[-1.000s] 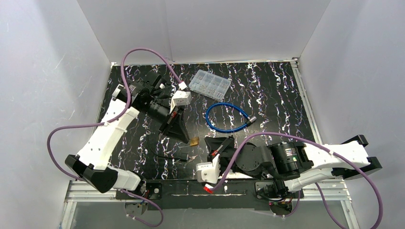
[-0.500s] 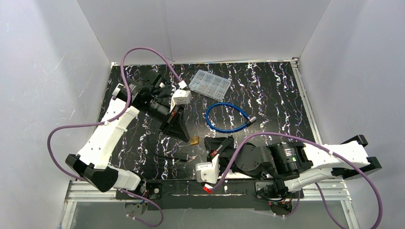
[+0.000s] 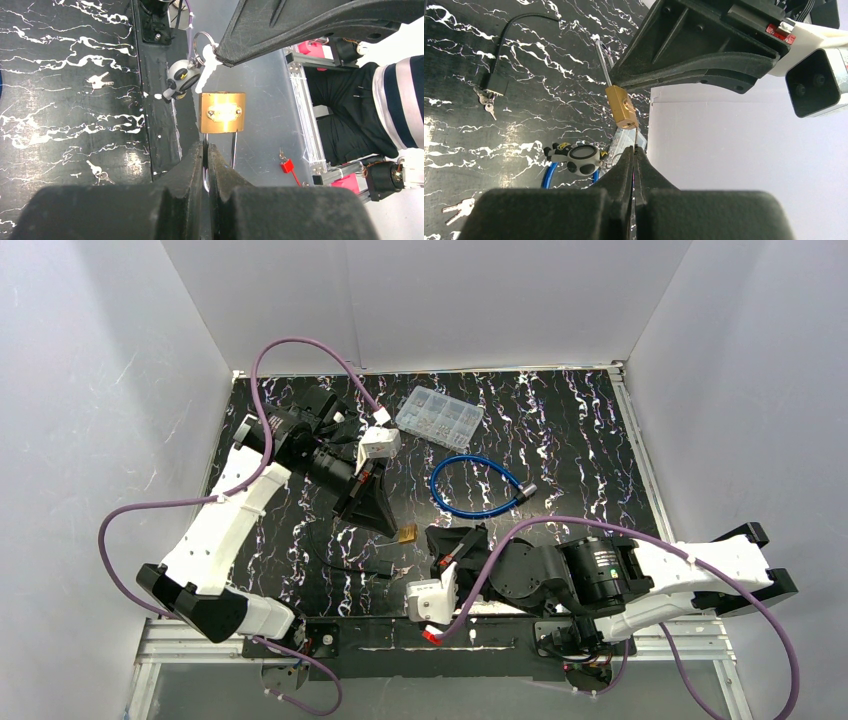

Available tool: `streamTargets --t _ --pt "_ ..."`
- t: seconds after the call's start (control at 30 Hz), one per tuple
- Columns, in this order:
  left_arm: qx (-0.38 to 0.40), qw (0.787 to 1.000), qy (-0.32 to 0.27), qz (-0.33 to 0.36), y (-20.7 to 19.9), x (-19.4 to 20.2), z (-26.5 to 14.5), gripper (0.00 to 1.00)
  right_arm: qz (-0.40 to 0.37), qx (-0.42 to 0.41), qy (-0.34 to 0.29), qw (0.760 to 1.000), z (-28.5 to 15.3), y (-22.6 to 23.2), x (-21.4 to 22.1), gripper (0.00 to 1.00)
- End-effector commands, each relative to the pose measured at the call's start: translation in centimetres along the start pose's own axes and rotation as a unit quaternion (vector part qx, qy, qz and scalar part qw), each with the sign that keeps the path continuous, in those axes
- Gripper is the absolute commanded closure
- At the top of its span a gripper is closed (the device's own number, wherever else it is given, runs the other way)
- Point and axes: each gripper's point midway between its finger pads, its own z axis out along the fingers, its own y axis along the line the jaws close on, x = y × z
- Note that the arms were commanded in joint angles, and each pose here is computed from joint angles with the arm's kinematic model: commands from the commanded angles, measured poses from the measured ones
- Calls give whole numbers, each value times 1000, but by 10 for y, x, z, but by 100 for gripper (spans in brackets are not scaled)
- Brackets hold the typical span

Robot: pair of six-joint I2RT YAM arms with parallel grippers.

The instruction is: Unlock with the key

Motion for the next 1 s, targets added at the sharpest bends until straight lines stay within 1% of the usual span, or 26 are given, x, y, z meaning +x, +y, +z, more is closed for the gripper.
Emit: streamTargets --t 0.0,0.67,0.97 --pt "37 997 1 -72 -36 6 -4 100 -56 -106 -259 958 -92 79 -142 99" --pt "36 997 1 -71 -32 3 -4 100 -54 -106 -266 957 -94 79 -147 99" --pt "44 998 -2 -53 -29 -7 -4 100 -56 -105 -278 953 -95 80 -151 99"
